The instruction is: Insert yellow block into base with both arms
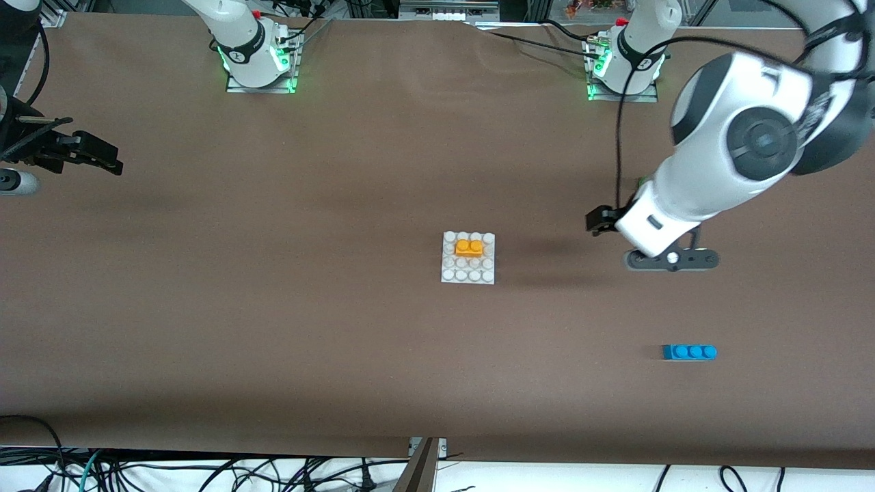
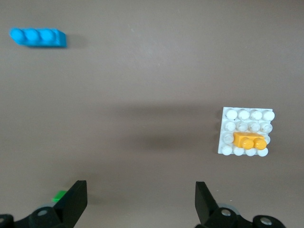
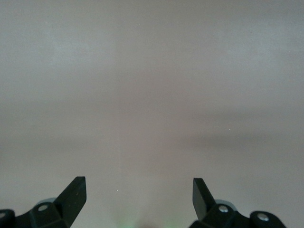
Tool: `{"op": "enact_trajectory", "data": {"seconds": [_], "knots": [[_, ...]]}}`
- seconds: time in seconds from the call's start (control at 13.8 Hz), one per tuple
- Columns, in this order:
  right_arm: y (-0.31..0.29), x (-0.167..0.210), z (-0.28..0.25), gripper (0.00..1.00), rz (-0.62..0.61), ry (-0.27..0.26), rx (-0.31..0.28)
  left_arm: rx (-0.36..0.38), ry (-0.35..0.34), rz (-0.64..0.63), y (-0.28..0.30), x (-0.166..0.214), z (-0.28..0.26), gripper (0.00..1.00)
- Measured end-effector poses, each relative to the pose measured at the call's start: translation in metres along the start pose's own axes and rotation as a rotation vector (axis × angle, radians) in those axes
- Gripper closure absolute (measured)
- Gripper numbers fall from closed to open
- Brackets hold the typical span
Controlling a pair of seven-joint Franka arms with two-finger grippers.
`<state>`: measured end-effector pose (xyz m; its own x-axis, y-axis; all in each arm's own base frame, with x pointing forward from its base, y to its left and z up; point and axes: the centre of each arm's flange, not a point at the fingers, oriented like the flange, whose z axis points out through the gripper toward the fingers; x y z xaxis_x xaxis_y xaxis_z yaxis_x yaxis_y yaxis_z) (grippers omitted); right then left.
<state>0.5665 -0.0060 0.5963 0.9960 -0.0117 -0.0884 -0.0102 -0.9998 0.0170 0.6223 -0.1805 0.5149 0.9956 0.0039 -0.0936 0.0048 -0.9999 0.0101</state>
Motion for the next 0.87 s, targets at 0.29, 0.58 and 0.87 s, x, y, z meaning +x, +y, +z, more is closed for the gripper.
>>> {"op": "enact_trajectory", "data": {"seconds": [0.29, 0.58, 0.87], "knots": [[0.000, 0.000, 0.000, 0.00, 0.000, 0.000, 0.000, 0.012, 0.054, 0.044, -0.066, -0.018, -0.059, 0.00], [0.000, 0.000, 0.000, 0.00, -0.001, 0.001, 0.000, 0.042, 0.072, 0.066, -0.123, -0.038, -0.080, 0.00], [0.000, 0.000, 0.000, 0.00, -0.001, 0.001, 0.000, 0.048, 0.074, 0.059, -0.206, -0.075, -0.080, 0.00]]}}
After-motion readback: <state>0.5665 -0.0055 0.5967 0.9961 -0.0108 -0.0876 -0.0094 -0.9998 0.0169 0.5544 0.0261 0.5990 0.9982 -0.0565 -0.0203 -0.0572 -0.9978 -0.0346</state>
